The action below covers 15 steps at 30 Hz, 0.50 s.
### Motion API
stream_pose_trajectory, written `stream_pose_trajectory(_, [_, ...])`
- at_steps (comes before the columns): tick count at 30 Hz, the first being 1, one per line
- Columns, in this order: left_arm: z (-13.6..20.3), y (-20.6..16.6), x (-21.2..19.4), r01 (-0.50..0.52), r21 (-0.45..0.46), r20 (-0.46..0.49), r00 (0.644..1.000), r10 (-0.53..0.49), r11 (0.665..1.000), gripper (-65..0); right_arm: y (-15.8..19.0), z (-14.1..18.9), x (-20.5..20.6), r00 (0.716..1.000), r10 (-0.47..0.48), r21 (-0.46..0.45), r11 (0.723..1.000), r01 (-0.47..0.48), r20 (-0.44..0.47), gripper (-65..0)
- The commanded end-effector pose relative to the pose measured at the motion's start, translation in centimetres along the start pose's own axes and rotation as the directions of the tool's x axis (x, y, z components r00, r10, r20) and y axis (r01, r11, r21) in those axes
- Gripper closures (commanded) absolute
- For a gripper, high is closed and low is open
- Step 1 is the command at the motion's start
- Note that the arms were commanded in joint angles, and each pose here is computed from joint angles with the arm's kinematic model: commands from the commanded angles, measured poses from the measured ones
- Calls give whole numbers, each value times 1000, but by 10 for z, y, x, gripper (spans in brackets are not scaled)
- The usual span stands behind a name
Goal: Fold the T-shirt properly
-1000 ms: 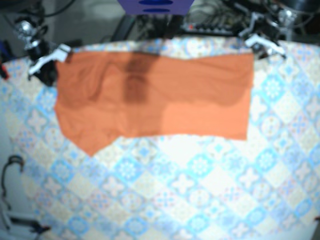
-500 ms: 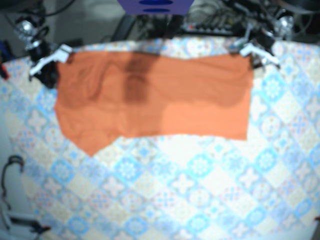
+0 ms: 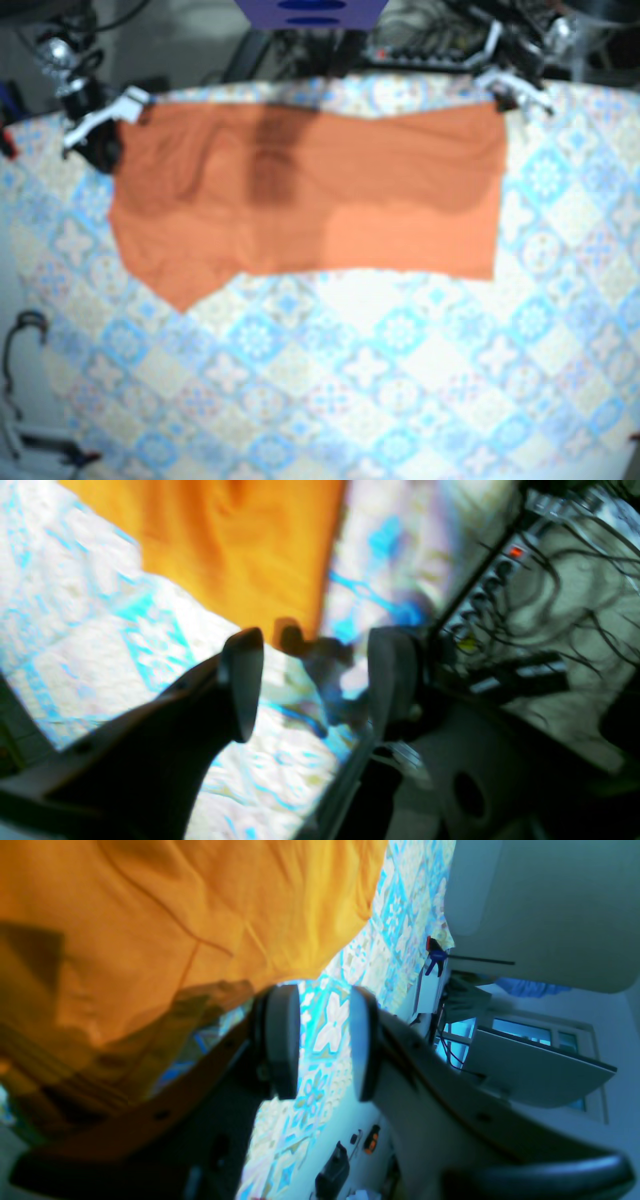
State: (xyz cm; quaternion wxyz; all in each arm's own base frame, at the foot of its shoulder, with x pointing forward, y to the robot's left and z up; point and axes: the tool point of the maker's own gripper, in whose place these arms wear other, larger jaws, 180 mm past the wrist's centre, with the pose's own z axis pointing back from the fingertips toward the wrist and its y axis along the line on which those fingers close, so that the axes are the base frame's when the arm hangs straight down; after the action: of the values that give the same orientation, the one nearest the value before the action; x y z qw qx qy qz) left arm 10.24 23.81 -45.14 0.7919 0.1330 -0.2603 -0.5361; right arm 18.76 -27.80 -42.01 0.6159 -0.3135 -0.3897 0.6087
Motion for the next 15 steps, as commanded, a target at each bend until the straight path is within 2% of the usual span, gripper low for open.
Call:
stream_pose_trajectory(1, [2, 7, 2, 7, 19, 11, 1000, -7, 1000, -327, -13, 1, -4, 1000, 25, -33, 999, -25, 3, -164])
stream_pose_trajectory(11, [-2, 29, 0, 7, 71, 4, 1000, -7, 997, -327, -13, 1, -4, 1000, 23, -33, 999, -23, 3, -164])
stream_pose_trajectory(15, [-7, 28, -14, 8, 65, -31, 1000, -6, 998, -327, -13, 1, -4, 1000, 23, -33, 999, -23, 3, -164])
